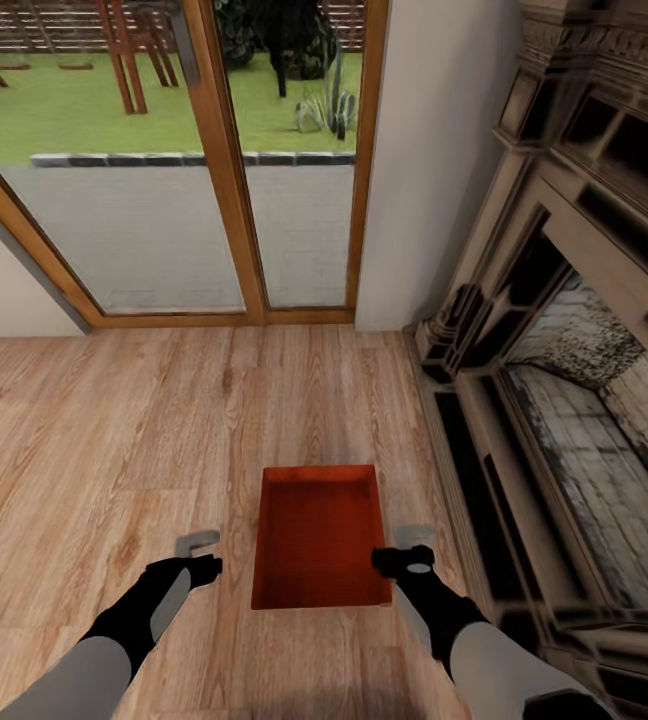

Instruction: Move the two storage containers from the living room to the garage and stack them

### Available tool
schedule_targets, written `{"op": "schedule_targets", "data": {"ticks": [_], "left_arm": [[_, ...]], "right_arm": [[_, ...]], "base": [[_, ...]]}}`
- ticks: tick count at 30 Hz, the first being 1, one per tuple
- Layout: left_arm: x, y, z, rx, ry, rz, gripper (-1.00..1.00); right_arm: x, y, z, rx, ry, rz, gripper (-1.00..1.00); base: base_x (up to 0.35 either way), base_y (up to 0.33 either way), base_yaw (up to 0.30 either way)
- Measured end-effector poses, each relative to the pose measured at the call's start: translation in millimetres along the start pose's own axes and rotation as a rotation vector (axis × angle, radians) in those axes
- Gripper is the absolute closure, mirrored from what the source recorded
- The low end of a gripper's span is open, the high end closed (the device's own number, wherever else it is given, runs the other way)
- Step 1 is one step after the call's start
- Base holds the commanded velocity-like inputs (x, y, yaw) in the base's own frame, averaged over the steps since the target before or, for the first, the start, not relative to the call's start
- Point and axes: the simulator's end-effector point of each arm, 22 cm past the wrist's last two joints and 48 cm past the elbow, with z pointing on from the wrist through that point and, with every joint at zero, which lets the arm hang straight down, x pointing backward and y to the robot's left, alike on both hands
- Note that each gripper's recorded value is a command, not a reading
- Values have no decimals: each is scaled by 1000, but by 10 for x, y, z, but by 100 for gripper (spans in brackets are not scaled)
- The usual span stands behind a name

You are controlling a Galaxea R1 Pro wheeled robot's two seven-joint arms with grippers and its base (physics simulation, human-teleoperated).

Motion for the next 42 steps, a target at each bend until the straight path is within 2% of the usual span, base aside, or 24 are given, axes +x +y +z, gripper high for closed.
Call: {"op": "schedule_targets", "data": {"ticks": [5,8,13,15,18,22,28,42], "left_arm": [[-150,-135,-18,15,-25,4,-100],[-220,-163,-12,15,-66,2,-100],[-243,-207,-2,13,-102,11,-100],[-225,-308,-8,19,-110,38,-100],[-203,-544,-38,27,-131,122,-100],[-207,-625,-53,27,-143,164,-100],[-240,-652,-66,27,-154,177,-100],[-313,-698,-96,33,-171,176,-100]], "right_arm": [[-159,-26,13,3,-42,46,-100],[-218,-67,17,9,-66,68,-100],[-252,-111,21,15,-82,76,-100],[-260,-135,23,18,-87,75,-100],[-268,-152,25,20,-91,70,-100],[-271,-154,25,20,-92,67,-100],[-261,-146,26,18,-89,64,-100],[-249,-125,25,13,-83,61,-100]], "base": [[0,0,0],[0,0,0],[0,0,0],[0,0,0],[0,0,0],[0,0,0],[0,0,0],[0,0,0]]}}
